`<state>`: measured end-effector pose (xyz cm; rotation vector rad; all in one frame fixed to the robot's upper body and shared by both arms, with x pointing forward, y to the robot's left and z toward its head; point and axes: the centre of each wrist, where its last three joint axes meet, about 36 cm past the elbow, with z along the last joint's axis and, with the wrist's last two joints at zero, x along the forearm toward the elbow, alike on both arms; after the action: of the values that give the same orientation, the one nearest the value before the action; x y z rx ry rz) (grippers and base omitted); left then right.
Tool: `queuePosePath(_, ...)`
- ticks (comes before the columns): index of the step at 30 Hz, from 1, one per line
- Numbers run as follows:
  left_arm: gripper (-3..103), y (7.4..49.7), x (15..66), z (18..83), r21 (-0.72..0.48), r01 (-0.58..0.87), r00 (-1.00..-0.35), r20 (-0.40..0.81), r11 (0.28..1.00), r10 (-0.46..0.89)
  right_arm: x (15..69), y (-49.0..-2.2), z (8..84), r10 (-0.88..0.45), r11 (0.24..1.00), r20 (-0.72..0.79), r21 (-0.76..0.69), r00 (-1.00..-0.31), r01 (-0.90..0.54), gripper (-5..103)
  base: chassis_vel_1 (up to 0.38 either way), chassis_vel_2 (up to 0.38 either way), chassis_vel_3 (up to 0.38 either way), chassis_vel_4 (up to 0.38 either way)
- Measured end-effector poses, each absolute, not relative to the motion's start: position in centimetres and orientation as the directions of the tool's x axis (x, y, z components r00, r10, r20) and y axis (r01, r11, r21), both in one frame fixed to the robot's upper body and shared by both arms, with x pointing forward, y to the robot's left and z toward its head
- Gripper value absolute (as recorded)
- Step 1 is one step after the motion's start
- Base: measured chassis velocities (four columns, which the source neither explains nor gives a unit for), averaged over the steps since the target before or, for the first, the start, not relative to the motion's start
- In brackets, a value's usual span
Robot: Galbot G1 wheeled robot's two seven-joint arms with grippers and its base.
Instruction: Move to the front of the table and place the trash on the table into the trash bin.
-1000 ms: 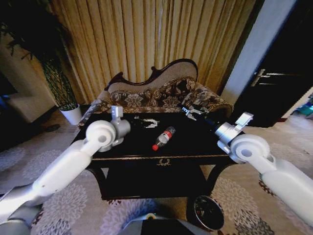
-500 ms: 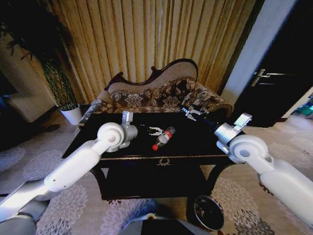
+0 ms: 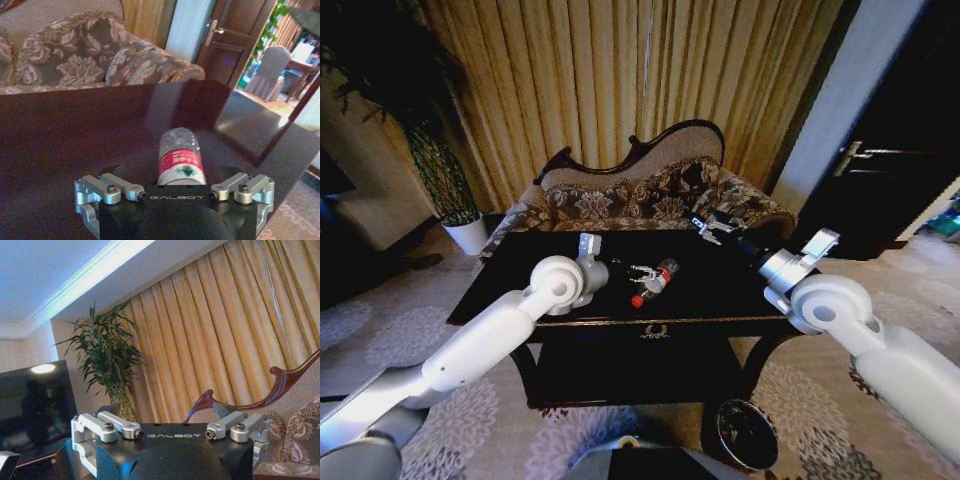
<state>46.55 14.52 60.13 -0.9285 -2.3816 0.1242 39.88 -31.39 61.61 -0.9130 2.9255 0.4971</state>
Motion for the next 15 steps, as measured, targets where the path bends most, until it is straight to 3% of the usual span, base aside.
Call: queuePosePath(15, 100, 14.5, 47.0, 59.1, -0.289, 0.584, -0.587, 0.496, 0.759, 0.64, 39.8, -31.3, 61.5, -0.544, 0.775, -0.141, 0.293, -0.827, -0.56, 100, 0.0, 0.0, 0.0, 0.0)
